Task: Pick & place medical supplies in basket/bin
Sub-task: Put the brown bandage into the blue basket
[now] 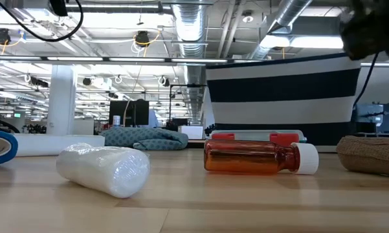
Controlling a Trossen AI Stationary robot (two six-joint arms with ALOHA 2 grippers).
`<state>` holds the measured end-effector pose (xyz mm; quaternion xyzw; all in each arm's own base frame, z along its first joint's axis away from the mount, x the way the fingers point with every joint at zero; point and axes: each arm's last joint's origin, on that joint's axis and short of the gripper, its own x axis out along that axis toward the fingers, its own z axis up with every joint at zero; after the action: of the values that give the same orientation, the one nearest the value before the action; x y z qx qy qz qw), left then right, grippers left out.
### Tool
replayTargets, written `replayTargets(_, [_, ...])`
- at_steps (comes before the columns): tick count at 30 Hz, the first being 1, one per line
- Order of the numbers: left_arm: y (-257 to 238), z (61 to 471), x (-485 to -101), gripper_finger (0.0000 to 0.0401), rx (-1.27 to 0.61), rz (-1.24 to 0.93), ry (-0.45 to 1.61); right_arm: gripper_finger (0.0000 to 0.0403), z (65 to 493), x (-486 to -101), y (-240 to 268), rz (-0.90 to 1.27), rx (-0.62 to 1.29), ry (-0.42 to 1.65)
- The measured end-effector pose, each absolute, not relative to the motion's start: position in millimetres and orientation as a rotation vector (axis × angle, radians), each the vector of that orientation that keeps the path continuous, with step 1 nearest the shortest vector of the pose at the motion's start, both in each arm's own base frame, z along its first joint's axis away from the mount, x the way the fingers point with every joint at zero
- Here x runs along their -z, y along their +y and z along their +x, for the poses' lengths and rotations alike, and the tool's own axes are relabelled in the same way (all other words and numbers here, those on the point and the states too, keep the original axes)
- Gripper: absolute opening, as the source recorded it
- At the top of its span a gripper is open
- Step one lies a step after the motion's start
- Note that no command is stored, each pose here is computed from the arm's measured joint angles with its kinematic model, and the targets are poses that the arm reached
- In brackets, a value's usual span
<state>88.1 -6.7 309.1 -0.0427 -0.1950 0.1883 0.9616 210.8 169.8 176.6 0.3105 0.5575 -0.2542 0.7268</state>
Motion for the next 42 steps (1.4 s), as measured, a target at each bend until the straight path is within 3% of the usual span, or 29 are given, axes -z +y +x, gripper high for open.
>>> replayTargets(16, [-6.8,88.4,-308.4,0.0138,-0.391,-0.032,-0.379,0.0197,239.5,-146.2,169.5,0.674,0.475,1.300])
replayTargets(28, [-7.0,89.3,-306.1,0.0138,-0.396,-0.014,-0.353,0.0047,243.3,-148.4,172.4,0.641,0.352,1.292])
replayTargets(42, [-7.2,90.2,-303.9,0.0138,-0.397,-0.002,-0.328,0.0053,224.7,-187.2,174.2,0.663,0.263,1.217])
